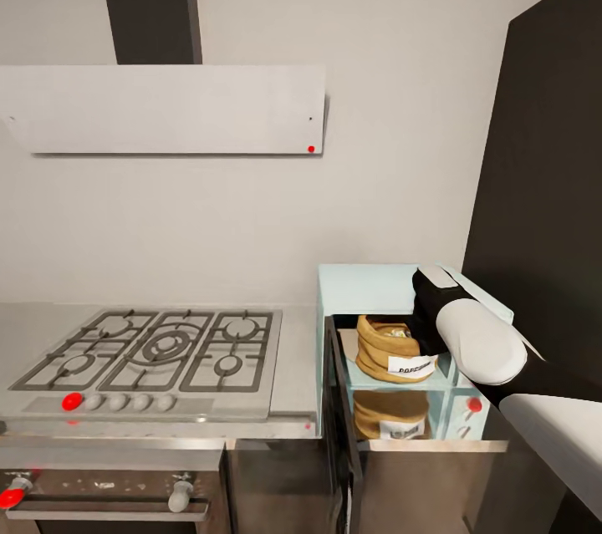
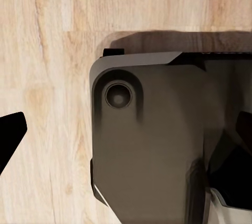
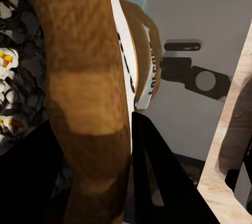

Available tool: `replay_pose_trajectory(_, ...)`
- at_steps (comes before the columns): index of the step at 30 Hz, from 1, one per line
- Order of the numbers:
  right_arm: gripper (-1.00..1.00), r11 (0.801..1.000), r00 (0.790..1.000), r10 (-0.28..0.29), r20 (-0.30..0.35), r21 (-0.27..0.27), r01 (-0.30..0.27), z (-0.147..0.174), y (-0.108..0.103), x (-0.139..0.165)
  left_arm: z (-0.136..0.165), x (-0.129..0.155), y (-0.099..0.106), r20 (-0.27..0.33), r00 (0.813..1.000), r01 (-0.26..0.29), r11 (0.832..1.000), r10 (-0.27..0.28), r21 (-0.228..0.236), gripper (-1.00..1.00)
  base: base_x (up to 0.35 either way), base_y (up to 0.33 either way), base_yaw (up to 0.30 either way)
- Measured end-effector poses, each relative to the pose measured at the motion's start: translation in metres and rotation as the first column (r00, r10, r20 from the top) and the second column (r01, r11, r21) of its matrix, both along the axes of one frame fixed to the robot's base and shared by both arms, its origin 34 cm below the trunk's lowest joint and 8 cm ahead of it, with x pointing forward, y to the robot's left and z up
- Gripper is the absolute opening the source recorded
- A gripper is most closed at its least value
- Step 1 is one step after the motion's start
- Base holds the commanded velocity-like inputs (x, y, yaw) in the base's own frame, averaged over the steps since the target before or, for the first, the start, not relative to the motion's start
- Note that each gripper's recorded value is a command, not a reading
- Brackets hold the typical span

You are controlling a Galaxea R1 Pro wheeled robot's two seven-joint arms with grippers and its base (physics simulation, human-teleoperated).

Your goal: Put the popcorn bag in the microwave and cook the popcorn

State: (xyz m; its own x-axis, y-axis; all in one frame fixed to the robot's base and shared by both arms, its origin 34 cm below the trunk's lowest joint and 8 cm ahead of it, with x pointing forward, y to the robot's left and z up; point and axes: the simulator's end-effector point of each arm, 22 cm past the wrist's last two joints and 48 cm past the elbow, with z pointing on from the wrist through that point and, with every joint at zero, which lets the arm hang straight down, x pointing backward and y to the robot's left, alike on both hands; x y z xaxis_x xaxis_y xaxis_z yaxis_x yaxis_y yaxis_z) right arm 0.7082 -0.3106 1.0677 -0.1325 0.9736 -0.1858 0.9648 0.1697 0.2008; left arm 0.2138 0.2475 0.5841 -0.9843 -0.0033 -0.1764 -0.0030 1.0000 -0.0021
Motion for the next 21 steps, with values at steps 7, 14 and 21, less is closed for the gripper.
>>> replay_pose_trajectory(7, -1.0, 1.0, 1.0, 0.0, 0.0, 0.0, 0.0, 0.0001, -0.0001, 0.0, 0.0, 0.0001, 0.0, 0.0, 1.0, 0.001, 1.0, -0.001, 0.0, 1.0, 0.0, 0.0, 0.0)
replay_pose_trajectory(14, -1.0, 1.0, 1.0, 0.0, 0.001, -0.005, 0.0, 0.0007, -0.0012, 0.0, 0.0001, 0.0004, 0.0015, 0.002, 1.0, 0.0, 1.0, 0.0, 0.002, 1.0, 0.016, 0.011, 0.0)
replay_pose_trajectory(21, -1.0, 1.0, 1.0, 0.0, 0.001, -0.006, 0.0, 0.0007, -0.0014, 0.0002, 0.0001, 0.0004, 0.0012, 0.002, 1.0, 0.0, 1.0, 0.0, 0.002, 1.0, 0.005, 0.003, 0.0)
